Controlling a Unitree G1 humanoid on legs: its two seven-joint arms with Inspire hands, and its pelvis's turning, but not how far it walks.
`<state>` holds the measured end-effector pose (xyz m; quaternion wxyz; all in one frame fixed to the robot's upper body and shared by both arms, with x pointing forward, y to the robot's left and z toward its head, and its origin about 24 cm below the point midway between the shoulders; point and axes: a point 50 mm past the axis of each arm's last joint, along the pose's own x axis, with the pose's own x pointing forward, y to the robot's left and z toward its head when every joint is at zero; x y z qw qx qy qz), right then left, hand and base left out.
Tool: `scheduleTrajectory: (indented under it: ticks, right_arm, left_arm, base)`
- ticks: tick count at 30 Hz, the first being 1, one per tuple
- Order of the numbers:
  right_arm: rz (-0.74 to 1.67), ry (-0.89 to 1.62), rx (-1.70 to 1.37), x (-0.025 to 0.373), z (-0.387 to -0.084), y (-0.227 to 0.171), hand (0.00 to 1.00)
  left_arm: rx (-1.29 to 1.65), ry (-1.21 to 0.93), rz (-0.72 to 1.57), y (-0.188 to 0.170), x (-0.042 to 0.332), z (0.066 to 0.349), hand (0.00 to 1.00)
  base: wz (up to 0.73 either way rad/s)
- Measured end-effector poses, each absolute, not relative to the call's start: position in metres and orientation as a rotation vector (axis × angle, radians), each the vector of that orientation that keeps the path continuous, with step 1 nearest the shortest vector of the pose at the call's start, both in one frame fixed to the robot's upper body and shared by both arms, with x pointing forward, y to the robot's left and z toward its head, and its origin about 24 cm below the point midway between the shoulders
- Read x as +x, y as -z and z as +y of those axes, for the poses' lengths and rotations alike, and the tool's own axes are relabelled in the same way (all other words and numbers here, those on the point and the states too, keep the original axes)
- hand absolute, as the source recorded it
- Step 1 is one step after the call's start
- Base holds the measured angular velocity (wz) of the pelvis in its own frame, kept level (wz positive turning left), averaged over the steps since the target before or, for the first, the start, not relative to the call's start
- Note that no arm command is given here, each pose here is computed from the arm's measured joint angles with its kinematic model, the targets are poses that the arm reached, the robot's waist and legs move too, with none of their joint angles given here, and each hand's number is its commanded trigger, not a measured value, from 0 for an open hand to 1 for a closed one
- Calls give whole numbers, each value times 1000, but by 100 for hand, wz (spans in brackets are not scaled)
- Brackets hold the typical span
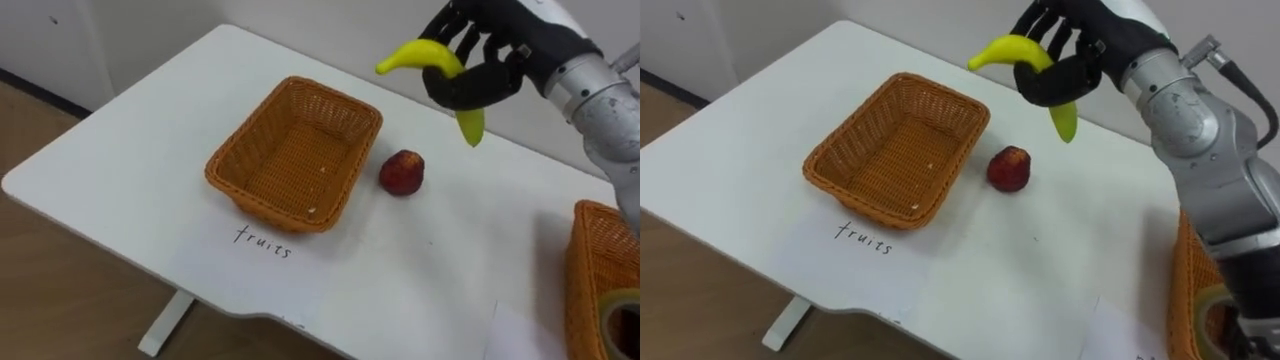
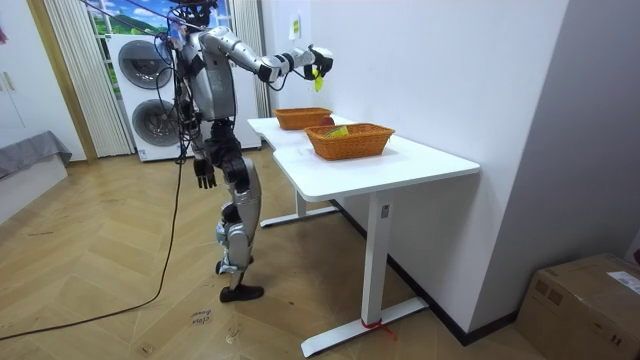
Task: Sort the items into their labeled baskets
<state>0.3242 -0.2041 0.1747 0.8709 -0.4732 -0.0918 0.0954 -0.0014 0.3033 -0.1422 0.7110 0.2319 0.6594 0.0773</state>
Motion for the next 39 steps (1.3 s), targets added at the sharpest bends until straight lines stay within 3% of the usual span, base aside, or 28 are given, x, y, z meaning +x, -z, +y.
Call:
scheduleTrajectory:
  ticks: [39]
  right_arm:
    - [-275, -301, -883, 320, -143, -142, 100]
  left_arm:
    - [546, -114, 1493, 141, -18, 299, 0]
  base:
    - [7]
